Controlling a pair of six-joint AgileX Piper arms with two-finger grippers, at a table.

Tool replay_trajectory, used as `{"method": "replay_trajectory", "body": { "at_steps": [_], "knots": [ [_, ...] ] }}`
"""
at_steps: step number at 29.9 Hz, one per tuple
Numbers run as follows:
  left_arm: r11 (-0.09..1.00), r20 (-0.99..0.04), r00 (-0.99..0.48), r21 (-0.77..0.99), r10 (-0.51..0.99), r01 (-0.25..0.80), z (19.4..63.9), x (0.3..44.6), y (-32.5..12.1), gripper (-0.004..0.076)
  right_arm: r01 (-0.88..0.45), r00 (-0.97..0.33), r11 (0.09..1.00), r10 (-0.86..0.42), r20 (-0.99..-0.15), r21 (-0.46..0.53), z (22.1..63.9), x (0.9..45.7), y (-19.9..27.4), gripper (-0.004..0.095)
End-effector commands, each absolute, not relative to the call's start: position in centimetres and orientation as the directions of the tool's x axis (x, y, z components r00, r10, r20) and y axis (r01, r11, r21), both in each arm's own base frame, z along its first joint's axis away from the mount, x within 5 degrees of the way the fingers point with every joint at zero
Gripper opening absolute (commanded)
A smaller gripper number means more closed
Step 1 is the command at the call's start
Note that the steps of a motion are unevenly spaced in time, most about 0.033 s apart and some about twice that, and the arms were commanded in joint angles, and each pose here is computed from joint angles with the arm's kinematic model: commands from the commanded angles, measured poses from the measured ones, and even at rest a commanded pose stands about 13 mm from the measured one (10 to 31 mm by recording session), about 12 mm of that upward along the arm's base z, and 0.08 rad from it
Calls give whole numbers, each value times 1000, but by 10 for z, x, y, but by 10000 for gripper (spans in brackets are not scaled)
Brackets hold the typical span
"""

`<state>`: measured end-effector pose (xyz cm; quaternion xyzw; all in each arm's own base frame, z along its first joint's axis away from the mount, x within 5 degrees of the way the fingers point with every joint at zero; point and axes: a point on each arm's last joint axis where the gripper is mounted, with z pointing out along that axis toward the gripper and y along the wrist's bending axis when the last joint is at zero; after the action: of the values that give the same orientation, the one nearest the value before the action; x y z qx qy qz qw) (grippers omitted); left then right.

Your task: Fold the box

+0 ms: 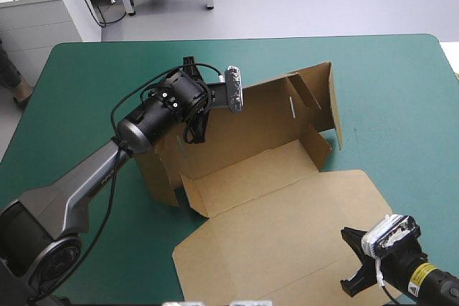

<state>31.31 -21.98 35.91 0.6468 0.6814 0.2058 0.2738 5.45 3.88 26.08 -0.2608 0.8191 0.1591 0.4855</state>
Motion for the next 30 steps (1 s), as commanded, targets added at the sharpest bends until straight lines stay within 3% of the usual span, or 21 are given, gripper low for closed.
{"method": "replay_trajectory", "body": {
  "at_steps": [1, 8, 19, 25, 30],
  "knots": [
    [51, -132, 77, 759, 988, 649, 393, 295, -207, -8, -583, -321, 812, -228, -919, 3, 275, 57, 41, -19],
    [-31, -77, 152, 796, 985, 604, 370, 274, -190, -8, -583, -320, 812, -227, -920, 3, 275, 57, 41, -19],
    [-19, -129, 212, 813, 969, 582, 359, 240, -203, -8, -579, -295, 815, -231, -927, -19, 277, 58, 40, -19],
    [-147, 35, 249, 883, 968, 446, 342, 217, -219, -8, -539, -260, 841, -207, -943, -36, 281, 62, 37, -17],
    [-170, 72, 241, 895, 968, 413, 325, 217, -215, -8, -407, -259, 913, -114, -959, 1, 286, 69, 27, -12]
  ]
}}
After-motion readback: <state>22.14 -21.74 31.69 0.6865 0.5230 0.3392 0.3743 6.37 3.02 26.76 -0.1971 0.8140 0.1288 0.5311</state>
